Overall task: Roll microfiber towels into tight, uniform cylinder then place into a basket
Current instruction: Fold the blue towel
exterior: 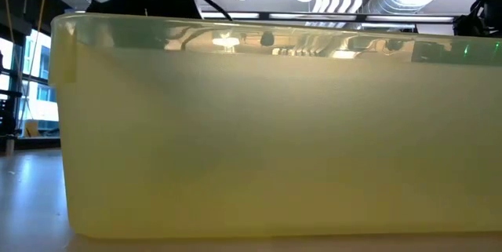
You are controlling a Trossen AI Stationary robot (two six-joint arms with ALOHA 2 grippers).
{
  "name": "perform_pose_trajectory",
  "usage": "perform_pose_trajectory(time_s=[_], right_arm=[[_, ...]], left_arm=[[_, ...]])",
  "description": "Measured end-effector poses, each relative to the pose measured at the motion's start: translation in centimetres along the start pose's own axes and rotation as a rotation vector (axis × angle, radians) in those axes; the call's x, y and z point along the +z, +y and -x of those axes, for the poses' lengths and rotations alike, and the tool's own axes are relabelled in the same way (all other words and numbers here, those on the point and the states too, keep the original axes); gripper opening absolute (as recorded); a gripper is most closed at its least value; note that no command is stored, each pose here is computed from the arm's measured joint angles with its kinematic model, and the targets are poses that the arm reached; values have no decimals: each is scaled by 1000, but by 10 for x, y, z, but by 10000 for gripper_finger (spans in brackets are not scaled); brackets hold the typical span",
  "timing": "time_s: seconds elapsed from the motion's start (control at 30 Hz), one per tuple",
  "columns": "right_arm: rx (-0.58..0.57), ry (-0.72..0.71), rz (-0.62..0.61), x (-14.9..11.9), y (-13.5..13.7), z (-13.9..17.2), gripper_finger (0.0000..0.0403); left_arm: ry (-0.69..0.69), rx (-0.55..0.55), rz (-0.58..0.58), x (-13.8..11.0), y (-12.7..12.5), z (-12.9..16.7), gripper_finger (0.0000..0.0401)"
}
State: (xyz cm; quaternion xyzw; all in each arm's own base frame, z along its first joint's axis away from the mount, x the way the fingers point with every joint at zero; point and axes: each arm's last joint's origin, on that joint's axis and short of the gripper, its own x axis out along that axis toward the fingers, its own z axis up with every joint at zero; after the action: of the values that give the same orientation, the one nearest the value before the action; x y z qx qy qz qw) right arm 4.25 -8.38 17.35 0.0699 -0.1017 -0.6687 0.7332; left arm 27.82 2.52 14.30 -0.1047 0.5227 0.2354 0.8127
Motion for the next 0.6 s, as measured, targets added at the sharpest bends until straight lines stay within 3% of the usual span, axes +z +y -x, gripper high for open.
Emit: perform_pose_trajectory(time_s=[0.33,0.6], right_arm=[[-1,-1,0,0,0,0,122],[-2,-1,0,0,0,0,122]], left_arm=[[-200,-32,-97,16,-13,-42,172],[-306,-111,-86,33,-26,-62,172]])
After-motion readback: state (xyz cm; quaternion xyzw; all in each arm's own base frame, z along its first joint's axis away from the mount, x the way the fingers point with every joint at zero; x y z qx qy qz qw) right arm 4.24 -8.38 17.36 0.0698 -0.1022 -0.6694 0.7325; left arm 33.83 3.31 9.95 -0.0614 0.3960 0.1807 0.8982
